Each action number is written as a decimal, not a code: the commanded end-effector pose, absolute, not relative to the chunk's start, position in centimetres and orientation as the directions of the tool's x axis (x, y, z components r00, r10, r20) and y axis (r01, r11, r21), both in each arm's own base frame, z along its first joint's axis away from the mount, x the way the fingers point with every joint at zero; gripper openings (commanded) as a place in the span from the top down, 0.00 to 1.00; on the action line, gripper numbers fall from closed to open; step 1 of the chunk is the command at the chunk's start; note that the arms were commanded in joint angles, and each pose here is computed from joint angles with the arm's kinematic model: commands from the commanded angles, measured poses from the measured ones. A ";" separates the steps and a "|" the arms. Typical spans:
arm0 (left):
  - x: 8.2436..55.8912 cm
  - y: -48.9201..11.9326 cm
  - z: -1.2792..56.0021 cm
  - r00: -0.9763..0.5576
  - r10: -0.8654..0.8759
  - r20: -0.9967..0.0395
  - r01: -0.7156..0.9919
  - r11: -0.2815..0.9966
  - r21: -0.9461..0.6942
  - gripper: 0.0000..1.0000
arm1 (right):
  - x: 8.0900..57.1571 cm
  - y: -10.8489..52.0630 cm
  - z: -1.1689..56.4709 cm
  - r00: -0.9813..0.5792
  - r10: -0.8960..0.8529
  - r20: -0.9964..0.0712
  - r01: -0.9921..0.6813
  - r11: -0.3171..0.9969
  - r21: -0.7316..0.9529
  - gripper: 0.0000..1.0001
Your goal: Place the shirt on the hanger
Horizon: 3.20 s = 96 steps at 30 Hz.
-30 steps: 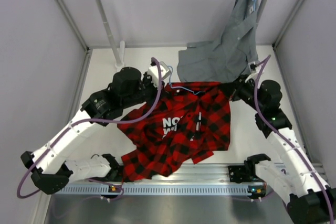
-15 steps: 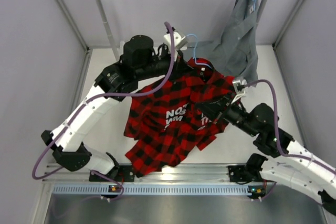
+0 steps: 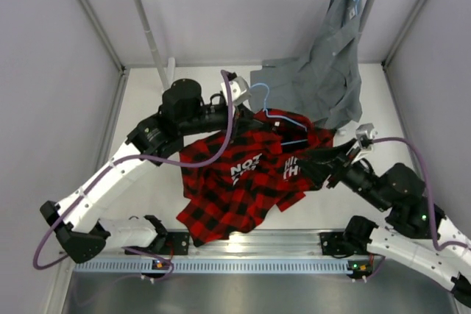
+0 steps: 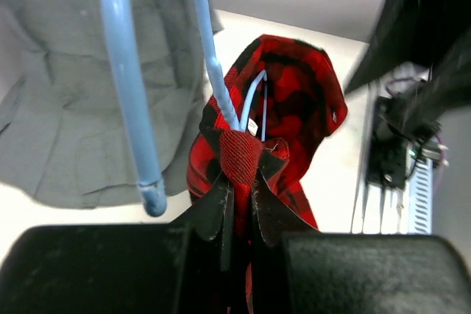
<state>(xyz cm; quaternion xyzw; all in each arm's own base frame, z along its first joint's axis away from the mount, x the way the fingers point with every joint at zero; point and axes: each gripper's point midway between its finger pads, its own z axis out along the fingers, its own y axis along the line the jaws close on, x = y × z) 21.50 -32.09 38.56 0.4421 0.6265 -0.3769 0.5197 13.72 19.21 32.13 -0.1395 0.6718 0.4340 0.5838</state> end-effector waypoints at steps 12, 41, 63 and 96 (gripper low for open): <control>14.6 -33.1 37.7 0.044 0.090 -0.995 0.995 -0.088 0.036 1.00 | 17.3 23.9 42.3 -0.092 -0.006 -0.996 -0.873 0.481 0.078 0.48; 12.6 -33.2 37.3 0.004 0.092 -0.996 0.978 -0.206 -0.015 1.00 | 14.2 27.3 43.3 -0.142 0.119 -0.983 -0.988 0.041 0.147 0.54; 16.6 -32.2 38.1 0.010 0.093 -0.996 0.996 0.087 0.018 0.48 | 14.6 26.2 44.1 -0.004 0.240 -0.971 -0.983 0.175 0.047 1.00; 27.8 -23.5 30.5 0.018 -0.031 -0.999 0.572 0.820 -0.015 0.25 | 13.3 16.5 45.9 0.082 0.123 -0.989 -0.815 0.579 0.004 1.00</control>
